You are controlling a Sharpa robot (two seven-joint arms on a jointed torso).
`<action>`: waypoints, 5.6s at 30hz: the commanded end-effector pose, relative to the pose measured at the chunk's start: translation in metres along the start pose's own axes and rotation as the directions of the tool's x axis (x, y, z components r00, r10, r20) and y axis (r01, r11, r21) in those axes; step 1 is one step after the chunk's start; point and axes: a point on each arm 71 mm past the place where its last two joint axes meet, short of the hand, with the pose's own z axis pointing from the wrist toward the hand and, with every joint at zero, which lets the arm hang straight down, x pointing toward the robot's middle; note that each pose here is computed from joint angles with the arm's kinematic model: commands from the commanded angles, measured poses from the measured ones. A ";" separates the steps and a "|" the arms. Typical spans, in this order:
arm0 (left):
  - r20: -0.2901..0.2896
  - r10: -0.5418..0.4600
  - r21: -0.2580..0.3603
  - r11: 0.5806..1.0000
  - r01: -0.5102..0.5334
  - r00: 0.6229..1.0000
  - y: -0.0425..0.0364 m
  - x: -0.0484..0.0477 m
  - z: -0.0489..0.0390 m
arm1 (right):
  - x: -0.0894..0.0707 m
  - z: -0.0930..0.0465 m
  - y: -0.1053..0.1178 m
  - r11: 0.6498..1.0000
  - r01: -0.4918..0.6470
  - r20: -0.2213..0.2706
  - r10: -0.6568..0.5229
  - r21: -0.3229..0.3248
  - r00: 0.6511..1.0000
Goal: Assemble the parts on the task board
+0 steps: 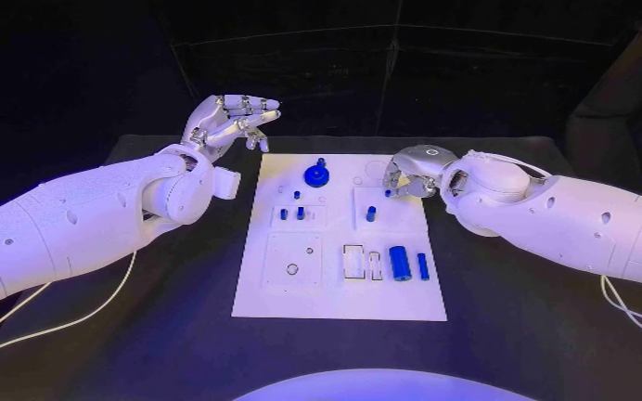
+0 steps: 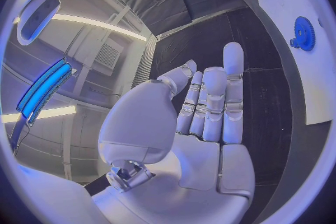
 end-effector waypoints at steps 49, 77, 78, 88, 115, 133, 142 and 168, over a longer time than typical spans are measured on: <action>0.001 -0.028 -0.004 1.000 0.028 1.000 -0.0003 -0.0049 -0.0011 | 0.001 -0.002 0.014 1.000 0.003 0.063 -0.003 0.009 0.998; 0.005 -0.025 -0.006 1.000 0.025 1.000 0.0006 -0.0072 -0.0003 | -0.036 -0.032 0.072 0.977 -0.153 0.168 0.178 -0.152 0.970; 0.004 -0.026 -0.005 1.000 0.026 1.000 0.0005 -0.0068 -0.0001 | -0.038 -0.033 0.078 0.973 -0.156 0.171 0.185 -0.170 0.968; 0.000 -0.028 -0.003 1.000 0.028 1.000 0.0006 -0.0046 0.0008 | -0.040 -0.022 0.115 0.952 -0.161 0.155 0.206 -0.261 0.966; -0.025 -0.045 -0.002 0.999 0.044 0.999 0.0006 0.0080 0.0048 | 0.030 0.004 0.157 0.930 -0.167 -0.013 0.173 -0.328 0.985; -0.025 -0.045 -0.005 0.999 0.045 0.999 0.0010 0.0085 0.0052 | 0.039 0.004 0.165 0.925 -0.152 -0.041 0.147 -0.348 0.988; -0.026 -0.045 -0.007 0.999 0.045 0.999 0.0013 0.0088 0.0055 | 0.041 0.003 0.164 0.927 -0.144 -0.049 0.136 -0.346 0.990; -0.027 -0.046 -0.014 0.999 0.045 0.999 0.0018 0.0091 0.0058 | 0.048 0.007 0.164 0.934 -0.135 -0.102 0.107 -0.330 0.989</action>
